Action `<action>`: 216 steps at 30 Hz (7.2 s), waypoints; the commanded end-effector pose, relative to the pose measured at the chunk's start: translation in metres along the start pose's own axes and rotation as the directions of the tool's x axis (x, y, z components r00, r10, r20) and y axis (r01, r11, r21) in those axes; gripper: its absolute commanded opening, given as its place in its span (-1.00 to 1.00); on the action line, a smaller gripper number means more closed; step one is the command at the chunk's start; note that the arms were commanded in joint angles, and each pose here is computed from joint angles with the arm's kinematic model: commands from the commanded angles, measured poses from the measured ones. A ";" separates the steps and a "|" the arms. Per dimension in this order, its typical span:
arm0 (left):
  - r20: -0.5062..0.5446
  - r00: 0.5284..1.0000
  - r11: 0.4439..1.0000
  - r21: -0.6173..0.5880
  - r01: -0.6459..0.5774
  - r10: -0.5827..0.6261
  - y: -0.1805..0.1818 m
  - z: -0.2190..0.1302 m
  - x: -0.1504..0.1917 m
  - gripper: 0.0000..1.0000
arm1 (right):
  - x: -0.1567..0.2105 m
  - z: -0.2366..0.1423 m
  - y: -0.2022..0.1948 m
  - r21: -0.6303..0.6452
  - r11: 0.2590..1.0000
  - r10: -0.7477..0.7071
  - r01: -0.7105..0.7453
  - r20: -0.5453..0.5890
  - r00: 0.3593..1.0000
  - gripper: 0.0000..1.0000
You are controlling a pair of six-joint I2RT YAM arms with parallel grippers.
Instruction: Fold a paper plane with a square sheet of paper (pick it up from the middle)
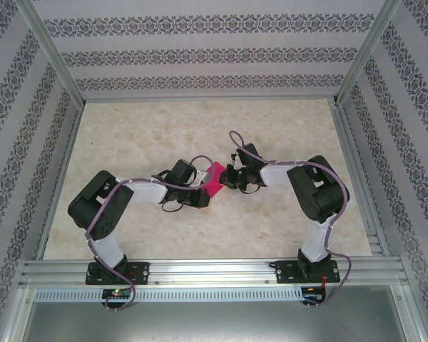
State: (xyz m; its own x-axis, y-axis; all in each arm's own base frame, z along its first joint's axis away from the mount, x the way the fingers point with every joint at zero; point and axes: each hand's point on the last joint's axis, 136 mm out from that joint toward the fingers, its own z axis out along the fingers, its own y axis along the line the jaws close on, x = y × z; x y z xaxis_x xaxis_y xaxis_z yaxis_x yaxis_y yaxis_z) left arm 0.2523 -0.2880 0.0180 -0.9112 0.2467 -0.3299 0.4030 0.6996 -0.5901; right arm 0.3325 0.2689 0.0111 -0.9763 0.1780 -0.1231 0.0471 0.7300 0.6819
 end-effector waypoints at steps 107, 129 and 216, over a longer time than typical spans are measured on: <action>-0.044 0.966 0.941 -0.243 0.237 -0.255 0.048 -0.012 0.053 -1.00 | -0.012 -0.031 0.030 -0.102 0.981 -0.146 0.164 0.158 0.977 -1.00; -0.052 0.962 0.930 -0.275 0.243 -0.267 0.053 -0.015 0.057 -1.00 | -0.031 -0.036 -0.060 0.142 0.987 -0.099 0.079 0.141 0.985 -1.00; 0.124 0.845 0.836 -0.129 0.534 -0.521 0.074 -0.101 -0.027 0.07 | -0.014 0.000 0.006 0.516 0.856 -0.112 0.021 0.145 0.983 -0.13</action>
State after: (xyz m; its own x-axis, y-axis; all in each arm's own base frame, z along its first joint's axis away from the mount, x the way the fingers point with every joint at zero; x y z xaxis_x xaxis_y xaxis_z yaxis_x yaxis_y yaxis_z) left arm 0.2935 -0.1663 0.0538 -0.9582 -0.2844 -0.0317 -0.2169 0.7939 -0.5680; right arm 0.3347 0.2597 0.0189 -0.9339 0.2077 -0.2910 0.1558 0.9690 0.1917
